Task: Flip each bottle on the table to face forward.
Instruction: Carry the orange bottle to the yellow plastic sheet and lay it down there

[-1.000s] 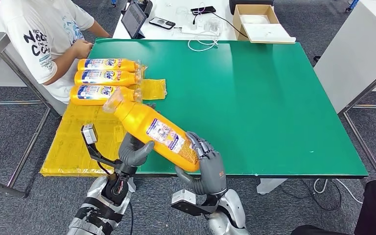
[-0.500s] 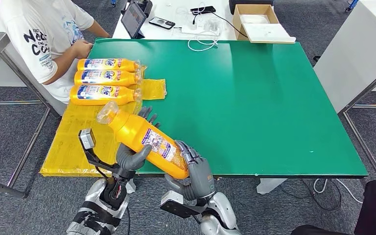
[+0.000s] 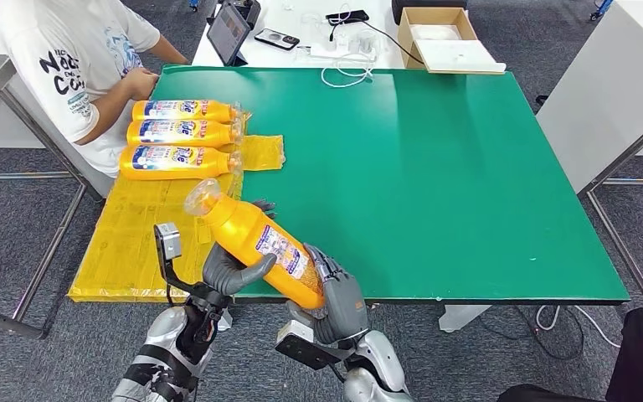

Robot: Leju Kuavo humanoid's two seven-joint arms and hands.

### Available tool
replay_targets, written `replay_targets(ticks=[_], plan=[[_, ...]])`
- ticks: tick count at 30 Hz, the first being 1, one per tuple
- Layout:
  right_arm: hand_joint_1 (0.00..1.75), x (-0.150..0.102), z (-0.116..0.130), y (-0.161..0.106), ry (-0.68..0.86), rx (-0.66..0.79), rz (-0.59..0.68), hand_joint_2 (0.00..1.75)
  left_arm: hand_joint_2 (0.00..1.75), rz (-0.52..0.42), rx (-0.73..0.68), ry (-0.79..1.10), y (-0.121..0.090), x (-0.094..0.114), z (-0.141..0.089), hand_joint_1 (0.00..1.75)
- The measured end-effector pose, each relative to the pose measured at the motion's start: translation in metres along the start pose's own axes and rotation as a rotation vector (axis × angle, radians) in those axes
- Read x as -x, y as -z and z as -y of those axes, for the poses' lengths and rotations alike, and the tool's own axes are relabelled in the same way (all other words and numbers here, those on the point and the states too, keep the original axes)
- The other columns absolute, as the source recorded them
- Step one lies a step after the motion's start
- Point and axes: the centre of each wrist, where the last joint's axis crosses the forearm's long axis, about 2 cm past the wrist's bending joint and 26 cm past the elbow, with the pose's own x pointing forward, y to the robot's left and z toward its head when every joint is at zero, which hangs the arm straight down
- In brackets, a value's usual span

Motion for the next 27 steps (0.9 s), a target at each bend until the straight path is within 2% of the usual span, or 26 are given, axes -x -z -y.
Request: replay_targets(ticks=[3, 5, 7, 9, 22, 27], plan=[[1.71, 0.0008, -0.0008, -0.0011, 0.001, -0.003, -0.007, 1.75, 1.75, -0.007, -0.002, -0.001, -0.0003, 0.0011, -0.0007, 1.75], [0.87, 0.0014, -0.0013, -0.0019, 0.001, -0.004, -0.01, 1.75, 1.75, -0.01, -0.004, -0.002, -0.0006, 0.0016, -0.0013, 1.75], [0.03, 0.0019, -0.0017, -0.0024, 0.0, -0.005, -0.013, 0.87, 1.75, -0.014, -0.006, -0.003, -0.0004, 0.0018, -0.0018, 1.75], [0.0, 0.0026, -0.0025, -0.0034, 0.0, -0.006, -0.018, 0.0, 1.75, -0.017, -0.007, -0.006, 0.0008, 0.0012, -0.0023, 1.75], [0.0, 0.0032, -0.007, -0.0061, -0.01, -0.014, -0.046, 0.0, 1.75, 0.0, -0.013, -0.129, 0.004, -0.0002, 0.0004, 1.75], [0.0, 0.0039, -0.0079, -0.0061, 0.007, -0.014, -0.057, 0.0, 1.75, 0.018, -0.073, -0.135, 0.006, -0.0024, 0.0003, 1.75]])
